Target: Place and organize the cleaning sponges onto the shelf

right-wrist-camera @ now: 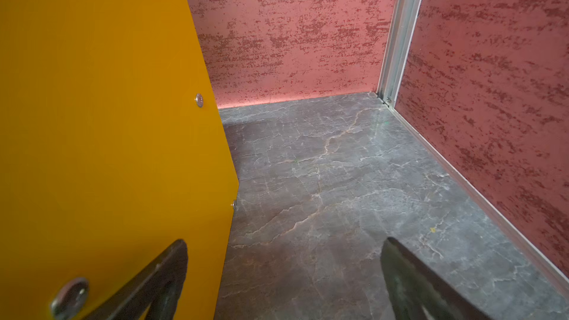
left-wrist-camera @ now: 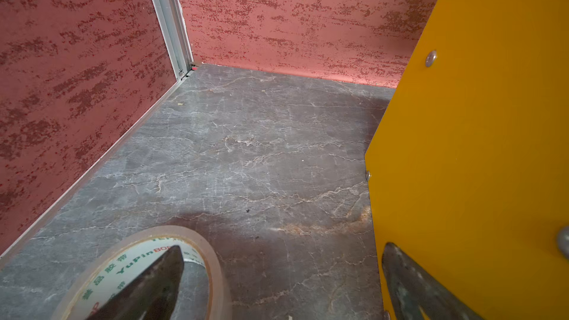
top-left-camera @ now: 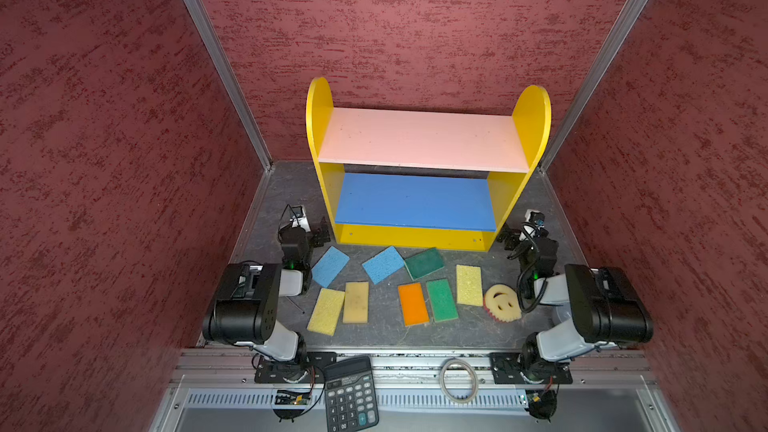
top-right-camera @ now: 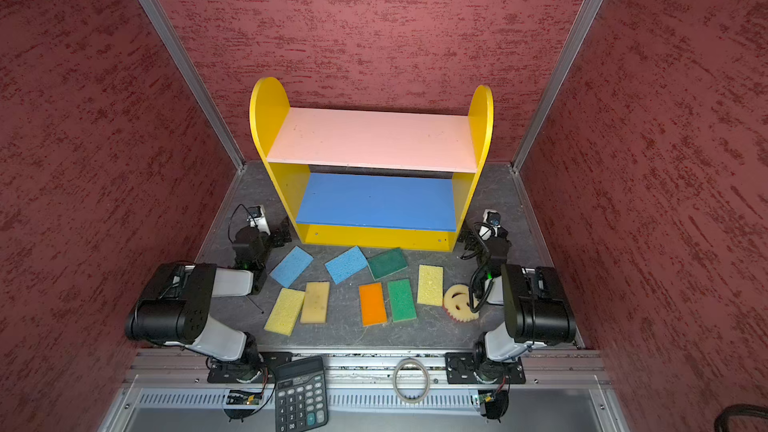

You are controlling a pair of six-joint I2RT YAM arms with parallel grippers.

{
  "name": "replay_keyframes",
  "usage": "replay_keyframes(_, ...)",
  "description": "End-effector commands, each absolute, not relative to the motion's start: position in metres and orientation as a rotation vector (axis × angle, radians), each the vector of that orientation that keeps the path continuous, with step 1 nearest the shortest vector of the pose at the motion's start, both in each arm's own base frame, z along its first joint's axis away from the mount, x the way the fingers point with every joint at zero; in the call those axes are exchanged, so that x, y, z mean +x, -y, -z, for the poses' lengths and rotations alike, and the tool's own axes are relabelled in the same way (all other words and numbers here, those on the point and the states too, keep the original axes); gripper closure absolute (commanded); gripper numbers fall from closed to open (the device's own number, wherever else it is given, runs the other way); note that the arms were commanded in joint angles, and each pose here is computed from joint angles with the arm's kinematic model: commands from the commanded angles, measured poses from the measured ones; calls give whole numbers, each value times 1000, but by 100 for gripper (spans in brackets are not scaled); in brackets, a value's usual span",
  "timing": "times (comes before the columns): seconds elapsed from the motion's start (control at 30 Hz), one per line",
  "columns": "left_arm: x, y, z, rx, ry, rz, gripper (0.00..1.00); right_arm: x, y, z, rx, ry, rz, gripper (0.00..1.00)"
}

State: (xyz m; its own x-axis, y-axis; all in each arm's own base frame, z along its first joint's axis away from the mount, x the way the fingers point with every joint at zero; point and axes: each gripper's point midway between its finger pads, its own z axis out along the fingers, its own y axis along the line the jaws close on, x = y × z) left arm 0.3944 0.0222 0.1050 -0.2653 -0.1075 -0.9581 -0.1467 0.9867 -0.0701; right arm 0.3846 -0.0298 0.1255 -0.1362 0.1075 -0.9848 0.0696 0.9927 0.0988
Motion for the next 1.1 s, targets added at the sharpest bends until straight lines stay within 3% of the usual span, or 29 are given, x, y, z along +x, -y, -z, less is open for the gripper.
replay_keyframes(0.0, 398, -23, -116, -188, -1803, -41, 1, 388, 24, -135, 97, -1679, -54, 1)
replay_keyframes(0.87, 399, -23, -117, -183, -1802, -22, 1, 388, 30, -141, 137, -1669, -34, 1)
replay_keyframes(1.07, 384, -29, -143, -269, -1742, -245, 1, 381, 38, -182, 250, -1697, 9, 1)
